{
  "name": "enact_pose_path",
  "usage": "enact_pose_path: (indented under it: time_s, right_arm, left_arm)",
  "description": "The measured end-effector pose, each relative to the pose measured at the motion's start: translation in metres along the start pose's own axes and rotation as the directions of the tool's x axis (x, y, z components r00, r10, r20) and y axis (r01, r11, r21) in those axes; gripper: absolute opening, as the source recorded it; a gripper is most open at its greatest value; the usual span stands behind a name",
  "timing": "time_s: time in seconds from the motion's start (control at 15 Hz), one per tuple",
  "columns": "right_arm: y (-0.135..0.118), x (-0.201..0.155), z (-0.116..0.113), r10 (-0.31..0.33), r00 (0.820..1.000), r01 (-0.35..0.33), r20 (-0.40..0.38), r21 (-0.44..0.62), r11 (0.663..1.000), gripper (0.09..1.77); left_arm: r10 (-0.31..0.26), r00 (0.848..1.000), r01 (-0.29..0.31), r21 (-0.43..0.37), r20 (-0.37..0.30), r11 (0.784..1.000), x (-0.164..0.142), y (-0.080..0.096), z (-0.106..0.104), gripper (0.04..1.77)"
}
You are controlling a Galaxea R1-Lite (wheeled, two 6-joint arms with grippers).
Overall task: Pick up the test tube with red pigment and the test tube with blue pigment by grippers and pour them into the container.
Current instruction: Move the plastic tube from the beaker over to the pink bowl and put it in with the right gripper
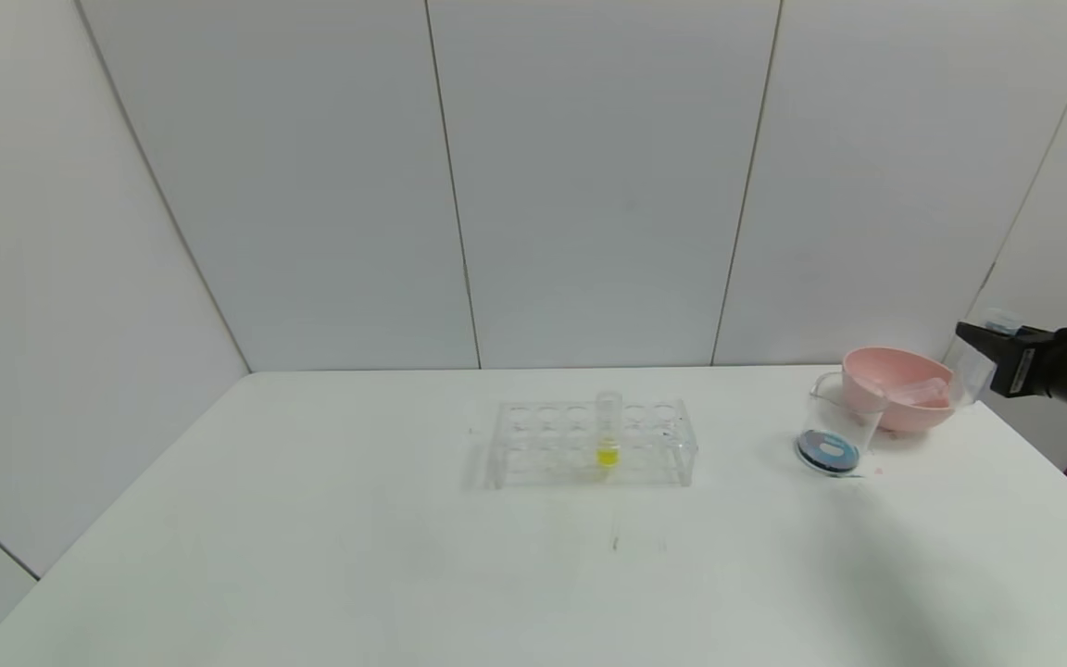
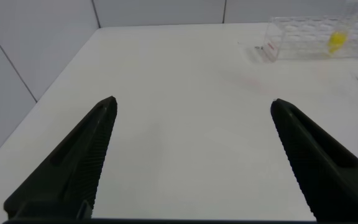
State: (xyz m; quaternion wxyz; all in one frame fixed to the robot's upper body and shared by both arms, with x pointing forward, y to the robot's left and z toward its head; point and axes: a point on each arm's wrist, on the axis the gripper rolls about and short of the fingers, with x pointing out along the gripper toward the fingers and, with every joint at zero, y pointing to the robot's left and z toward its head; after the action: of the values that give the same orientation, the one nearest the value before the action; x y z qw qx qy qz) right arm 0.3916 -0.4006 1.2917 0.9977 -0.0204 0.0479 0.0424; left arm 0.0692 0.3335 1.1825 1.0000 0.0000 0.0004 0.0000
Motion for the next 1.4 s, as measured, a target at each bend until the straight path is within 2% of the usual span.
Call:
enact_pose_path:
  time_s: [0.2, 0.4, 0.67, 1.07, 1.2, 1.4]
  right_arm:
    - [-0.010, 0.028, -0.003, -0.052, 0.999, 0.052, -0.002, -0.002, 0.999, 0.51]
    - [-0.024, 0.068, -0.006, -0.096, 0.995, 0.096, 0.028, -0.010, 0.995, 0.51]
    - [-0.039, 0.116, -0.027, -0.141, 0.989, 0.142, 0.033, -0.011, 0.990, 0.51]
    - [-0.039, 0.142, -0.049, -0.133, 0.991, 0.133, 0.011, -0.018, 0.991, 0.51]
    - [-0.039, 0.144, -0.049, -0.131, 0.991, 0.131, 0.014, -0.021, 0.991, 0.78]
    - [-0.040, 0.144, -0.049, -0.134, 0.991, 0.135, 0.018, -0.023, 0.991, 1.07]
  left_arm:
    - [0.000, 1.000, 0.000, 0.000, 0.000, 1.000, 0.000, 0.000, 0.000, 1.76]
    - [0.000, 1.000, 0.000, 0.000, 0.000, 1.000, 0.000, 0.000, 0.000, 1.76]
    - [0.000, 1.000, 0.000, 0.000, 0.000, 1.000, 0.000, 0.000, 0.000, 1.76]
    - [0.000, 1.000, 0.000, 0.000, 0.000, 1.000, 0.000, 0.000, 0.000, 1.76]
    - [0.000, 1.000, 0.000, 0.000, 0.000, 1.000, 0.000, 0.000, 0.000, 1.76]
    - [0.000, 1.000, 0.000, 0.000, 0.000, 1.000, 0.000, 0.000, 0.000, 1.76]
